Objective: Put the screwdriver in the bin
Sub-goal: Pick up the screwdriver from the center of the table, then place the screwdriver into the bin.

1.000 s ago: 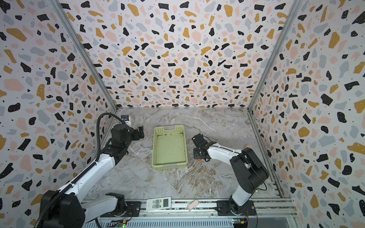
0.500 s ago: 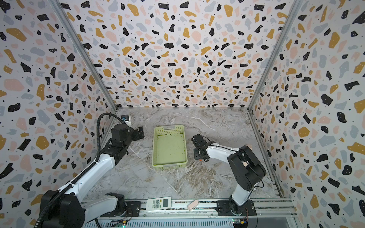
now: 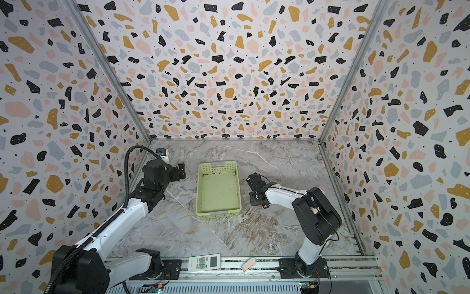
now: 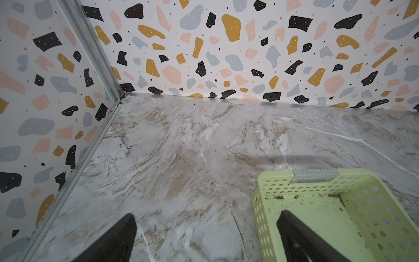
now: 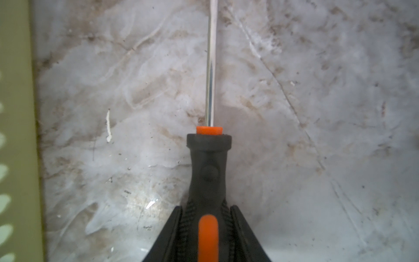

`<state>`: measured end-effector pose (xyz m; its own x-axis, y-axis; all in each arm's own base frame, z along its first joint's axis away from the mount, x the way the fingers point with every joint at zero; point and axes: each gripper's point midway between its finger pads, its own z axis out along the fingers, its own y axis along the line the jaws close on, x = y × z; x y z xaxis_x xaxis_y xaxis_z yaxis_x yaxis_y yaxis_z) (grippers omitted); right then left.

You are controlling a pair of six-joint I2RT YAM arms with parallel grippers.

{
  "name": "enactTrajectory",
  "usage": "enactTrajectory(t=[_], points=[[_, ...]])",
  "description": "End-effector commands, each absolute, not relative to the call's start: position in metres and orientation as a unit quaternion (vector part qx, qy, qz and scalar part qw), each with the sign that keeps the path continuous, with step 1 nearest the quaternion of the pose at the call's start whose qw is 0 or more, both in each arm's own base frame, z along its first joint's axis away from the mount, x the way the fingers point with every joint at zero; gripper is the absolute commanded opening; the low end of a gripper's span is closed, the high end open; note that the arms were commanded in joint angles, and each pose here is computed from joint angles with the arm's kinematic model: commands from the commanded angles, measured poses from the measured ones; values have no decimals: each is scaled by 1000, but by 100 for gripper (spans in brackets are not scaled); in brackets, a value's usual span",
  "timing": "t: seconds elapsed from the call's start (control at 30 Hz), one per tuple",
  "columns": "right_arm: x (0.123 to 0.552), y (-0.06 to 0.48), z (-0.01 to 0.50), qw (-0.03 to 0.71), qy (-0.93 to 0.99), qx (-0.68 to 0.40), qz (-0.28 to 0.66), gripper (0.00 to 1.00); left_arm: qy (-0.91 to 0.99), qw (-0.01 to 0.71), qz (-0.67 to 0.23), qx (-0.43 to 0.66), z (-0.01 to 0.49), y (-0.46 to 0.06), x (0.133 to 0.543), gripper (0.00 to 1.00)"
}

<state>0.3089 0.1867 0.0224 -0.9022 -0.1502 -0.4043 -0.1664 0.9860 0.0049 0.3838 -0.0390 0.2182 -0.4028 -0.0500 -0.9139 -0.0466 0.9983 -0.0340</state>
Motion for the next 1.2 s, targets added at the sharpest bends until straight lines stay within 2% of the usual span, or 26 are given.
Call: enactTrajectory(t=[0.0,0.1,0.47,0.77,1.0,1.17], points=[[315,186,31,213,974,-76,14,31,825,564,-5,-35,236,-40,389,100],[316,185,38,221,972,-74,16,27,825,564,-5,-35,236,-40,389,100],[320,181,75,252,965,-72,10,26,825,564,-5,-35,236,-40,389,99],[318,193,129,296,951,-84,12,24,825,563,-5,-35,235,-40,389,100],[309,240,181,332,934,-123,40,25,826,563,-7,-35,235,-40,390,100],[301,292,196,340,924,-160,69,25,826,562,-7,-35,234,-41,390,100]])
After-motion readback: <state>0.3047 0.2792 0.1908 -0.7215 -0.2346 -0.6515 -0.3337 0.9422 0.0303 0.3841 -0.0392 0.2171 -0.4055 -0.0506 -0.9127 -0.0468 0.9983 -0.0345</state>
